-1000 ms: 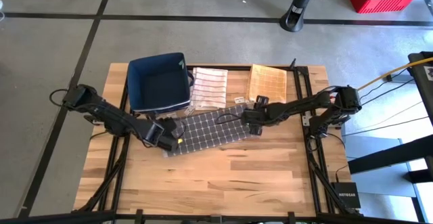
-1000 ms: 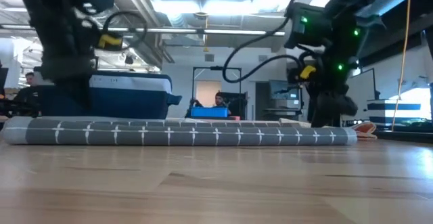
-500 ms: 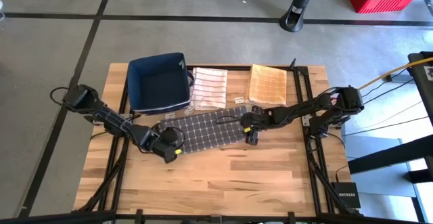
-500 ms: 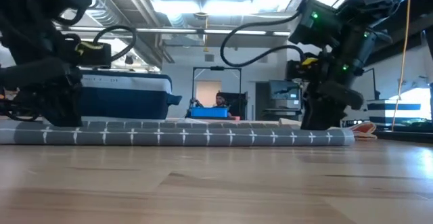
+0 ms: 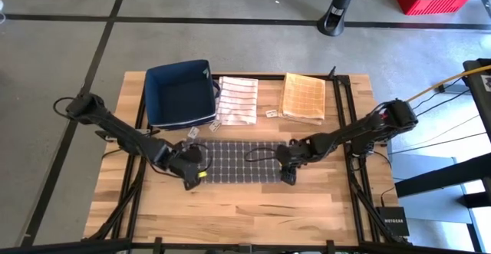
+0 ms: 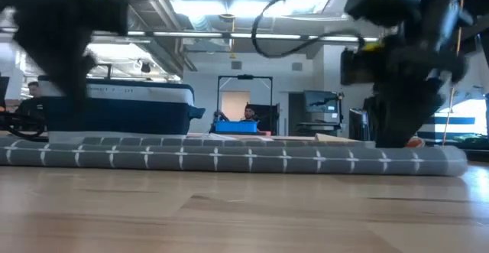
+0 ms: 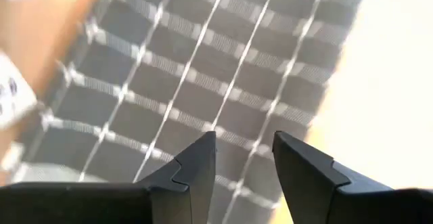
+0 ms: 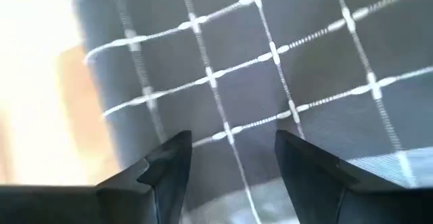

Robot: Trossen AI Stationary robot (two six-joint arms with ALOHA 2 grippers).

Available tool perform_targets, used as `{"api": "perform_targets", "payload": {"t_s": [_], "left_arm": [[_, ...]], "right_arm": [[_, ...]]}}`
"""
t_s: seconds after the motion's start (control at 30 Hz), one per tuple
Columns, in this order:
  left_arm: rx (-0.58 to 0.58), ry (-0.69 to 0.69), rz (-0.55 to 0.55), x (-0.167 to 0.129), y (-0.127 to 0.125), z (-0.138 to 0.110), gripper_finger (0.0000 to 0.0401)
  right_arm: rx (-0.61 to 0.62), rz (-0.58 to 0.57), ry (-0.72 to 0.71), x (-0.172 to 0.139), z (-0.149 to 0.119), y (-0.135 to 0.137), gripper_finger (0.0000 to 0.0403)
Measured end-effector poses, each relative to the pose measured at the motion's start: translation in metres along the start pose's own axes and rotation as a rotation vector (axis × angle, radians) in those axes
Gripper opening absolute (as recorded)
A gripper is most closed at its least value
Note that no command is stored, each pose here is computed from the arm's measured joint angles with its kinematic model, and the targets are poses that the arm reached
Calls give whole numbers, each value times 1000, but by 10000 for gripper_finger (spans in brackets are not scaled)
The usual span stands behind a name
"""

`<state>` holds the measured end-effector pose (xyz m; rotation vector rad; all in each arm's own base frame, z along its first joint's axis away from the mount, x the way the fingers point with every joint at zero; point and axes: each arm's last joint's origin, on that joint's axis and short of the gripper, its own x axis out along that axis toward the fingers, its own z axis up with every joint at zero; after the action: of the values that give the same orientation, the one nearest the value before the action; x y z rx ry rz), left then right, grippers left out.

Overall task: Fold towel
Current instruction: Fold the gray towel

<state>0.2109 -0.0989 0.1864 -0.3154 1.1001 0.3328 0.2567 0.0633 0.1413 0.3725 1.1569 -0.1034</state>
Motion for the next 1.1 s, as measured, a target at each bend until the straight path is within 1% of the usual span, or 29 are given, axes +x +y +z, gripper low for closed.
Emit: {"api": "perform_targets", "payload": {"t_s": [0.03, 0.1, 0.17, 0.23, 0.3, 0.37, 0.43, 0.5, 0.6, 0.67, 0.73, 0.8, 0.93, 1.0, 1.1], "left_arm": [[6, -22, -19, -6, -2, 6, 141], [21, -94, -75, -20, -9, 20, 141], [54, -189, -101, -29, -14, 31, 141], [102, -293, -79, -30, -17, 39, 141], [153, -374, -17, -25, -17, 47, 141], [186, -413, 23, -17, -18, 55, 141], [213, -426, 40, -1, -20, 64, 141], [254, -419, 42, 17, -22, 71, 141], [341, -404, -9, 49, -27, 79, 141], [389, -415, -19, 69, -29, 84, 141], [400, -449, -18, 84, -29, 89, 141], [394, -486, -25, 94, -26, 96, 141], [380, -608, -126, 98, -23, 114, 141], [392, -666, -161, 99, -21, 122, 141], [439, -683, -137, 116, -17, 123, 141]], "right_arm": [[-4, 6, -4, -8, 4, 4, 215], [-10, 29, -58, -28, 15, 13, 215], [-8, -1, -79, -46, 18, 15, 215], [-3, -38, -81, -59, 15, 14, 215], [20, -52, -108, -74, 12, 12, 215], [61, -83, -133, -83, 3, 6, 215], [117, -120, -160, -82, -9, -2, 215], [184, -115, -161, -76, -23, -11, 215], [304, -69, -163, -62, -43, -23, 215], [380, -20, -180, -50, -54, -30, 215], [441, 27, -202, -40, -62, -35, 215], [486, 53, -217, -32, -69, -40, 215], [560, 75, -240, -25, -75, -44, 215], [593, 72, -255, -24, -76, -46, 215], [632, 60, -264, -22, -76, -46, 215]]}}
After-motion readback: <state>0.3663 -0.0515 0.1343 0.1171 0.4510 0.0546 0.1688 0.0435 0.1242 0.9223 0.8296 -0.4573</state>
